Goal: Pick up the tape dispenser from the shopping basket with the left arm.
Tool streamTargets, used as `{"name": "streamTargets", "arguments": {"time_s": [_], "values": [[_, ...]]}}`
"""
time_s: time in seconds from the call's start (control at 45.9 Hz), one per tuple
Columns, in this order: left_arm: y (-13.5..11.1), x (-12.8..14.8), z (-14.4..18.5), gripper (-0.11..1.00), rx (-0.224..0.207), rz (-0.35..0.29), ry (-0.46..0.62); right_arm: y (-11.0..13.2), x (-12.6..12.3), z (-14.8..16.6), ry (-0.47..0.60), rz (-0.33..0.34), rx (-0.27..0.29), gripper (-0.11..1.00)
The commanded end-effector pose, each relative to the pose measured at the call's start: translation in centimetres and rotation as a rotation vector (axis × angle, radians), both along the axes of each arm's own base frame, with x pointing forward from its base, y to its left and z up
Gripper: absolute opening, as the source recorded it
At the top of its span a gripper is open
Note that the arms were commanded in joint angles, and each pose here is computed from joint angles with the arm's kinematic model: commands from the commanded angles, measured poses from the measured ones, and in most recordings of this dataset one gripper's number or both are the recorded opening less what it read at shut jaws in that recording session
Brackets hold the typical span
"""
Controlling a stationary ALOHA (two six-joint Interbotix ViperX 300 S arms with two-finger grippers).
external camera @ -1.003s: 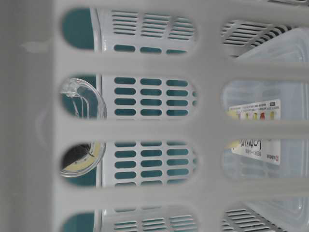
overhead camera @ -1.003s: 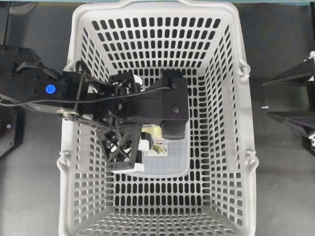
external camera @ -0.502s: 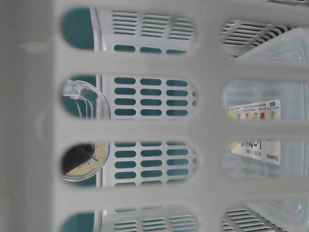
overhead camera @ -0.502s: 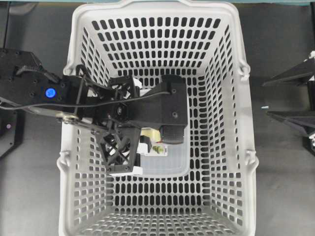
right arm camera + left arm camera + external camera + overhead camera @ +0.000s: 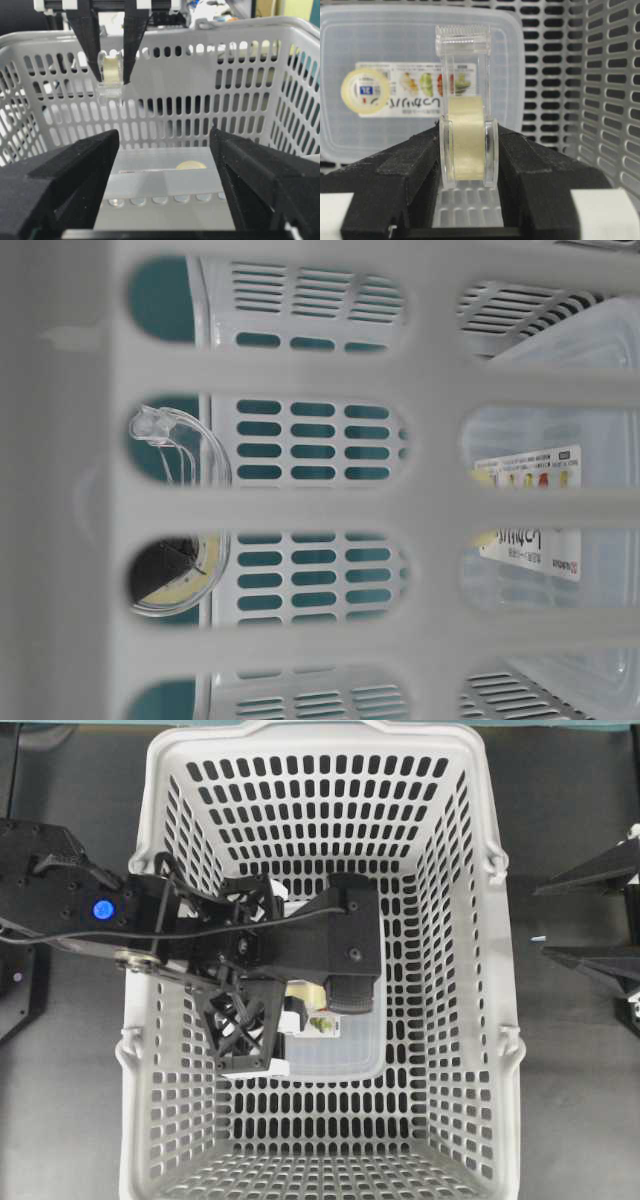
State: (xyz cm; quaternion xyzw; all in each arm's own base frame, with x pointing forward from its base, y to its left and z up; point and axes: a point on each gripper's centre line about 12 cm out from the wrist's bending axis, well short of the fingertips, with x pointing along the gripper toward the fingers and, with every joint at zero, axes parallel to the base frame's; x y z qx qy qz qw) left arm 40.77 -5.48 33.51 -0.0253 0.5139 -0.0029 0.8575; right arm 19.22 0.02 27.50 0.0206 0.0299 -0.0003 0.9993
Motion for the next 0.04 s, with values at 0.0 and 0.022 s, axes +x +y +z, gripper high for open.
{"name": "streamTargets", "arguments": {"time_s": [0.0,0.022], "values": [[-0.05,-0.31,1.30,0.30,-0.003,-0.003,-0.038,0.03,0.12,0.30,-0.009,0.001,0.000,0.71],[-0.05,-0.31,1.30,0.30,-0.003,-0.003,-0.038,0.03,0.12,0.30,-0.009,0.001,0.000,0.71]]}}
